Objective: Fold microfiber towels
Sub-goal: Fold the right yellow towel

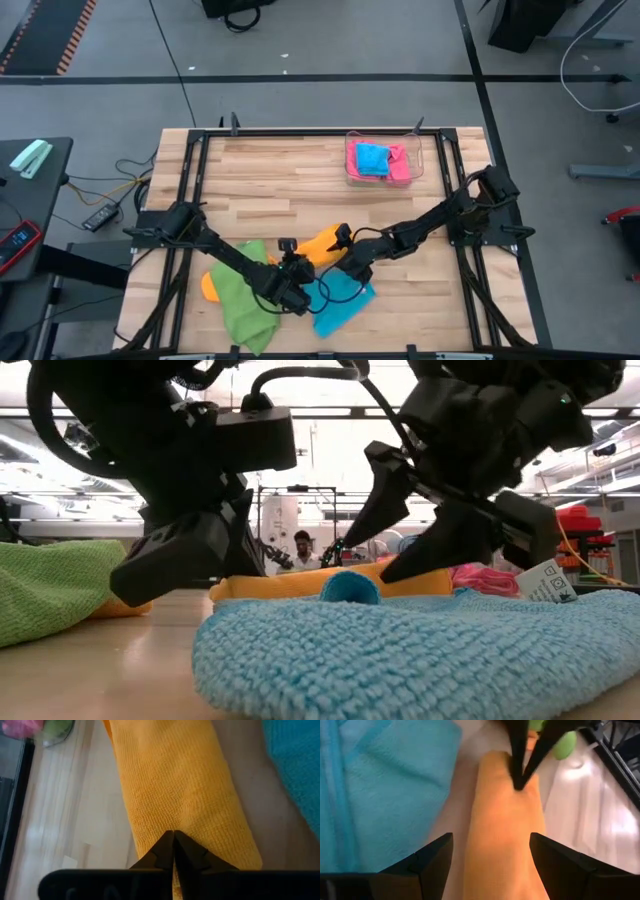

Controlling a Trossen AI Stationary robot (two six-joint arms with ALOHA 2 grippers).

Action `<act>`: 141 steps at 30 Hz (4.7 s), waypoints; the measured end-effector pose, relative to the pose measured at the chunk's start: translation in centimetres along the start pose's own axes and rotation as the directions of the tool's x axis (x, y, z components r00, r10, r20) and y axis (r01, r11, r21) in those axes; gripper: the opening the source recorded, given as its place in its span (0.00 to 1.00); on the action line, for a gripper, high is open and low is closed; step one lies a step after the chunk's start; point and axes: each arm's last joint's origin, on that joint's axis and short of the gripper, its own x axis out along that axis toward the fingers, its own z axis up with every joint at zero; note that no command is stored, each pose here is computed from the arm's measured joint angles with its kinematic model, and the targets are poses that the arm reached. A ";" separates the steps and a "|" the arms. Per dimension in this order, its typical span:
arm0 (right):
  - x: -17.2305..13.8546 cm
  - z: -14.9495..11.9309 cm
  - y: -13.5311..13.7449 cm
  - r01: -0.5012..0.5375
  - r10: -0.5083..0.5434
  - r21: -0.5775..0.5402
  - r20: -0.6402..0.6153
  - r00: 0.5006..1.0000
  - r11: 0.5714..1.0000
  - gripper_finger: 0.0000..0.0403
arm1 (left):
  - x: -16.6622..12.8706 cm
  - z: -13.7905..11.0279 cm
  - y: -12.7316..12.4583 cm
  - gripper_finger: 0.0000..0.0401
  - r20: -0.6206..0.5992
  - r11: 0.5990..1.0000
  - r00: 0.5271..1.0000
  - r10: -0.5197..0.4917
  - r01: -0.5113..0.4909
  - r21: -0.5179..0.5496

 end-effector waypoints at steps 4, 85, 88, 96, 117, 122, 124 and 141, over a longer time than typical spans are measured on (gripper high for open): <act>0.0 0.1 0.0 0.024 -0.023 -0.023 0.011 1.000 0.999 0.68 | 0.3 0.1 0.3 0.06 -0.007 0.997 1.000 0.004 -0.004 -0.072; 3.5 -2.8 -1.5 0.073 -0.112 -0.234 -0.159 0.981 0.969 0.44 | 1.8 0.8 1.2 0.03 -0.048 0.936 0.996 -0.072 0.050 -0.349; 3.5 -2.8 -1.4 0.070 -0.106 -0.221 -0.157 0.982 0.973 0.35 | 1.8 0.8 1.2 0.05 -0.048 0.936 0.996 -0.072 0.051 -0.348; 3.5 -2.9 -1.3 0.049 -0.078 -0.179 -0.158 0.984 0.983 0.12 | -0.1 0.9 1.6 0.07 -0.031 0.965 0.996 -0.089 0.079 -0.250; 1.2 -2.8 -3.6 0.024 0.012 0.199 -0.176 0.984 0.980 0.10 | -2.5 3.0 2.2 0.58 0.140 0.943 0.979 -0.149 0.183 -0.278; 1.2 -2.0 -4.2 0.033 0.018 0.273 -0.183 0.983 0.962 0.10 | -0.9 3.1 2.4 0.66 0.116 0.944 0.986 -0.123 0.153 -0.293; 1.2 -1.7 -4.4 0.035 0.019 0.289 -0.184 0.983 0.957 0.10 | -0.2 3.1 2.4 0.66 0.107 0.945 0.988 -0.111 0.138 -0.296; 1.1 -1.6 -4.2 -0.025 0.101 0.438 -0.151 0.983 0.899 0.10 | 2.4 2.4 2.2 0.65 0.062 0.979 0.998 -0.003 0.016 -0.204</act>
